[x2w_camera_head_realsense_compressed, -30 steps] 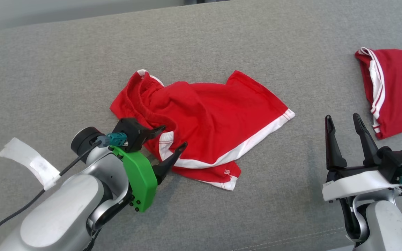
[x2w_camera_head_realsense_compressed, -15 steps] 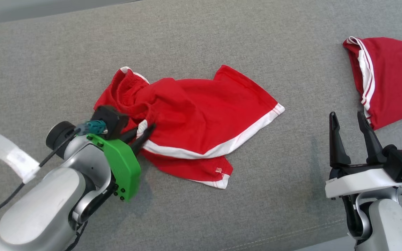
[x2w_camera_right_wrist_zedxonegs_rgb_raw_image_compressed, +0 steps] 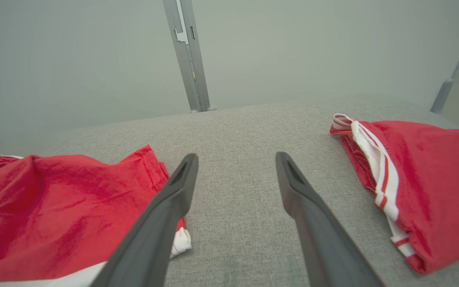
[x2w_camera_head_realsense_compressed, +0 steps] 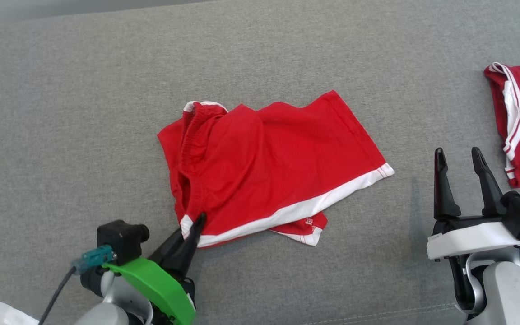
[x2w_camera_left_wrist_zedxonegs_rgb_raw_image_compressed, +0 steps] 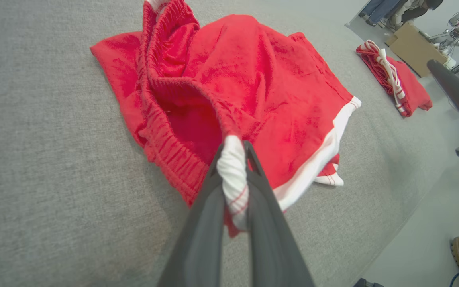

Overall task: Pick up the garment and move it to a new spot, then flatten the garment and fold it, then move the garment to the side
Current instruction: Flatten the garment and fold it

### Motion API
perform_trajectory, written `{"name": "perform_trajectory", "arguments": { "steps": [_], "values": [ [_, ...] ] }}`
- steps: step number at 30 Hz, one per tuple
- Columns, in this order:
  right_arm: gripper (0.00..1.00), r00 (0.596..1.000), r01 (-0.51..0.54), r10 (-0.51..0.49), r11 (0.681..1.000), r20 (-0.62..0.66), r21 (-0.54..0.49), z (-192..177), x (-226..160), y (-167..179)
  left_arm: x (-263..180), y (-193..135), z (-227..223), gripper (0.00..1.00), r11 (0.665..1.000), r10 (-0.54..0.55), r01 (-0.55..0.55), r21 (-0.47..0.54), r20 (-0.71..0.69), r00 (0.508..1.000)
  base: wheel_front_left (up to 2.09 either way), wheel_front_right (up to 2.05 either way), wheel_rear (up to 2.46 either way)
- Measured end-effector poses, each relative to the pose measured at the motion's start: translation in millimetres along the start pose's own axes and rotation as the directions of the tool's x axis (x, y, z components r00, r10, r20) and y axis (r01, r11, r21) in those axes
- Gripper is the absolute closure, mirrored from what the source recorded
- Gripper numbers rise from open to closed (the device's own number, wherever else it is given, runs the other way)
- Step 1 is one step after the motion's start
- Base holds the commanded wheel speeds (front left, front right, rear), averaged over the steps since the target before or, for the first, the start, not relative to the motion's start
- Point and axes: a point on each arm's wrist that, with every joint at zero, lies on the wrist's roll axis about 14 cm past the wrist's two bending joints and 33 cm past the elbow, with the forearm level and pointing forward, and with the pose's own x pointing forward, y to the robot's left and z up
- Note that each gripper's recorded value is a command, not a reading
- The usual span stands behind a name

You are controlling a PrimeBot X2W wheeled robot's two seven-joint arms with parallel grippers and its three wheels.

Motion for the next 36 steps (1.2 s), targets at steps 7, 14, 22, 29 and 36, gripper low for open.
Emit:
{"name": "perform_trajectory", "arguments": {
  "steps": [7, 14, 22, 29, 36],
  "values": [
    [0.00, 0.998, -0.060, 0.060, 0.998, -0.006, -0.007, -3, 8, 18, -7, 15, -20, 0.69, 0.993, 0.084, -0.080, -0.087, 0.037, 0.996, 0.00, 0.00, 0.00],
    [0.00, 0.996, -0.085, 0.085, 0.996, 0.004, -0.016, 2, 6, 23, -14, 29, -7, 0.00, 0.987, 0.144, -0.132, -0.095, 0.130, 0.981, 0.00, 0.00, 0.00],
    [0.00, 0.997, -0.066, 0.067, 0.997, 0.044, -0.033, 19, -4, 14, -45, 63, 31, 0.00, 0.961, 0.275, -0.274, -0.043, 0.290, 0.917, 0.00, 0.00, 0.00],
    [0.00, 0.996, -0.050, 0.052, 0.998, 0.070, -0.041, 32, -20, 9, -82, 79, 38, 0.00, 0.919, 0.370, -0.394, -0.011, 0.367, 0.853, 0.00, 0.00, 0.00],
    [0.00, 0.998, -0.043, 0.045, 0.997, 0.045, -0.057, 27, -39, 5, -113, 93, 49, 0.00, 0.878, 0.437, -0.479, -0.023, 0.448, 0.780, 0.00, 0.00, 0.00]
  ]
}}
